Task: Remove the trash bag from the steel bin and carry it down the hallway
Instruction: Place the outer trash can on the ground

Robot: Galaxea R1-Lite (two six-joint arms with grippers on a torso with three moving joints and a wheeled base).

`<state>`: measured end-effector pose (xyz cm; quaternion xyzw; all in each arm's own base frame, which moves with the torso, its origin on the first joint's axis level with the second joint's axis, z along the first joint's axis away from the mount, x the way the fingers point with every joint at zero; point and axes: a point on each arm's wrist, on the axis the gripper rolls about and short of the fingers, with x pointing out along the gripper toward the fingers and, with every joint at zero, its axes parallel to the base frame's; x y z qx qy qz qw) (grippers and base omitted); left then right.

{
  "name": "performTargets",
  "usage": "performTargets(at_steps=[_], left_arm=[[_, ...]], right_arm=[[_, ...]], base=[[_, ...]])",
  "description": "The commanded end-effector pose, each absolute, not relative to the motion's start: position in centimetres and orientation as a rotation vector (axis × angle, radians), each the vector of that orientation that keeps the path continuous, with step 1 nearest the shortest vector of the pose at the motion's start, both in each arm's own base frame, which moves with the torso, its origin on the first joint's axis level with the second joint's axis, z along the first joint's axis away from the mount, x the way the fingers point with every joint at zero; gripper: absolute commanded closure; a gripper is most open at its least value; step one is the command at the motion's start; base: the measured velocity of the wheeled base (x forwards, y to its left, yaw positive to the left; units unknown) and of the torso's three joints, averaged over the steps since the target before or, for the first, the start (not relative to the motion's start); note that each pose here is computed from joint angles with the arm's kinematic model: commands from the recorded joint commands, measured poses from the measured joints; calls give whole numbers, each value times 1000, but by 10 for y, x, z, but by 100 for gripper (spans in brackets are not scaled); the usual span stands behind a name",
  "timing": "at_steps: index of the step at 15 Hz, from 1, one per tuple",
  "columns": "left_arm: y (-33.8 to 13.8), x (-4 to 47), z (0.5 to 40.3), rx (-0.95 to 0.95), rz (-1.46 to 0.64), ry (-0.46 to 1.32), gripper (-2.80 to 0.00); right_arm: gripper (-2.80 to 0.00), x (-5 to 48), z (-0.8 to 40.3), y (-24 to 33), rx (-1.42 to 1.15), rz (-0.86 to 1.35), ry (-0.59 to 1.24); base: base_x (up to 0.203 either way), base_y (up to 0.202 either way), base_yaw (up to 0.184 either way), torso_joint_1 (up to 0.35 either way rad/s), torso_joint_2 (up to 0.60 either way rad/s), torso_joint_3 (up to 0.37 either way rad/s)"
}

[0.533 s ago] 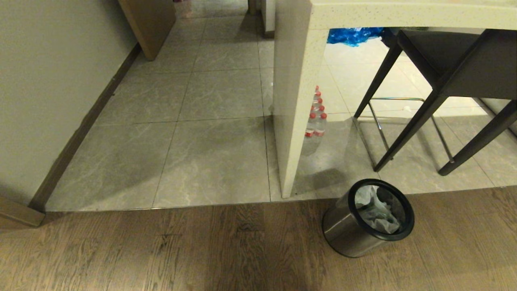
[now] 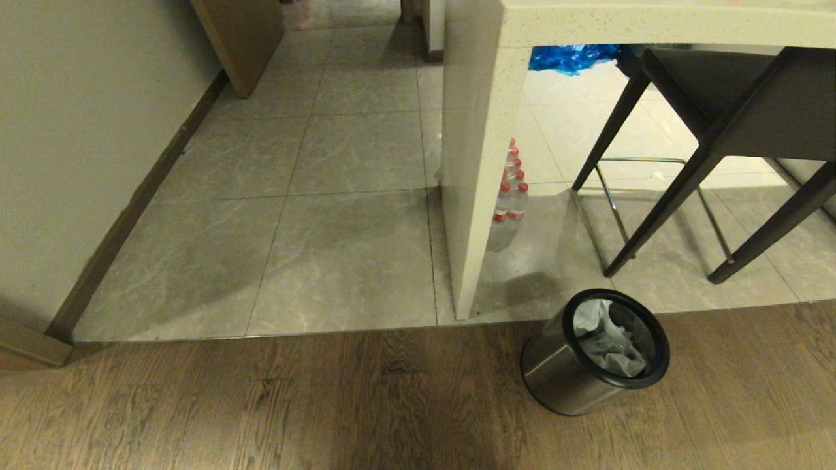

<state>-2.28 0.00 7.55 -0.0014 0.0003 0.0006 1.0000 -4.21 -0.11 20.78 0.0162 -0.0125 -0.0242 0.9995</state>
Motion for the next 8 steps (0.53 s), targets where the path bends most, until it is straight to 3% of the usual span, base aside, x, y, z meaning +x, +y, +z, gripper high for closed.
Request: performTargets(at_steps=[1, 5, 8], left_arm=[[0, -23, 75, -3, 2, 0, 0], [0, -23, 75, -3, 2, 0, 0], [0, -23, 75, -3, 2, 0, 0]], right_arm=[[0, 0, 244, -2, 35, -83, 225], [0, 87, 247, -9, -12, -395, 711], [0, 140, 232, -18, 84, -577, 815]], base=[[0, 0, 0, 0, 0, 0], [0, 0, 0, 0, 0, 0], [0, 0, 0, 0, 0, 0]])
